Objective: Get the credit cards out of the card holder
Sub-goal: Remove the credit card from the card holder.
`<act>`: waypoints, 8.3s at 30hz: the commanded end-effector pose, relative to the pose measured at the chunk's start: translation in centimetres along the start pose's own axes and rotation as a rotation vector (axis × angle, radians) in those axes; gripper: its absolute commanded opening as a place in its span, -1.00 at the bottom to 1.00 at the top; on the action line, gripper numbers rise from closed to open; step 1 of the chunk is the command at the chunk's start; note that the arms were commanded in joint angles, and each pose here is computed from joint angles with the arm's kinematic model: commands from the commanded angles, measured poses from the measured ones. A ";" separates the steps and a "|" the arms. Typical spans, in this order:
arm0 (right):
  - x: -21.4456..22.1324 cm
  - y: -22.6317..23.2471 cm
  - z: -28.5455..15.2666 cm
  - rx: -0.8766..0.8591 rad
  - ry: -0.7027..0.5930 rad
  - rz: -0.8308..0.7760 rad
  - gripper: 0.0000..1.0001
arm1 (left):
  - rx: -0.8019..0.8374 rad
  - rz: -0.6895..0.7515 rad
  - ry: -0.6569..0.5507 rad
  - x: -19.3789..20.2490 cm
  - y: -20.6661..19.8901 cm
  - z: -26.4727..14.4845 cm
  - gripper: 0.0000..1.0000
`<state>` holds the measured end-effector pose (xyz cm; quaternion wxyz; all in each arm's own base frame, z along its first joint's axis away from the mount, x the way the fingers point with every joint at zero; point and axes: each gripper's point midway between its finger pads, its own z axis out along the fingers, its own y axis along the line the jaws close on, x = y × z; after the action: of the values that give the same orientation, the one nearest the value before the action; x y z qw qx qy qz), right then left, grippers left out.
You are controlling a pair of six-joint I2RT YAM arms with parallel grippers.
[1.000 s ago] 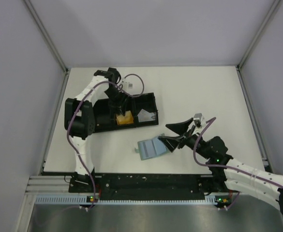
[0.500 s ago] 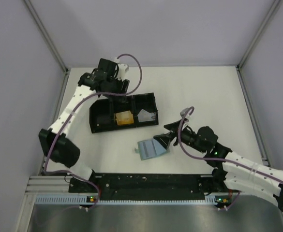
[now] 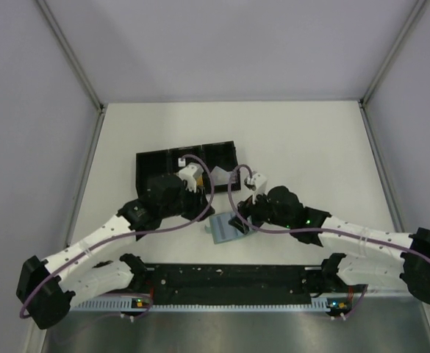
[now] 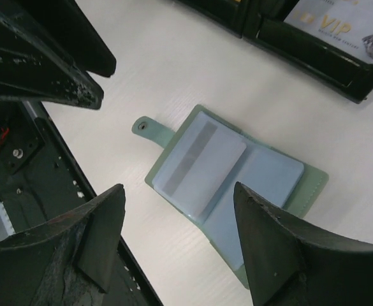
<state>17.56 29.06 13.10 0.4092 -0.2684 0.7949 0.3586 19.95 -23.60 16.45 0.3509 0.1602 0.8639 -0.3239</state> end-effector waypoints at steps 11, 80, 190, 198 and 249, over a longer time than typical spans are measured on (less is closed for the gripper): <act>2.2 0.9 4.3 0.149 0.188 -0.181 0.35 | -0.108 -0.183 -0.023 6.5 3.9 3.6 -0.20; -1.2 -0.4 2.1 0.227 0.115 -0.193 0.00 | -0.221 -0.181 0.134 10.5 6.3 3.1 -1.00; 5.6 -0.9 6.9 -0.266 0.209 0.505 -1.00 | -0.215 -0.208 0.317 13.3 6.2 6.9 -1.00; 6.6 -3.3 6.0 -0.217 0.221 0.563 -1.00 | -0.228 -0.204 0.315 13.3 6.4 6.7 -1.00; 6.9 -1.9 7.5 -0.263 0.272 0.581 -0.73 | -0.183 -0.208 0.305 12.7 5.1 6.7 -1.00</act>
<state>18.26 31.77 2.41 0.1286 -0.1111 0.8481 0.5018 17.05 -24.32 2.57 0.1973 0.0751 0.9371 -0.2778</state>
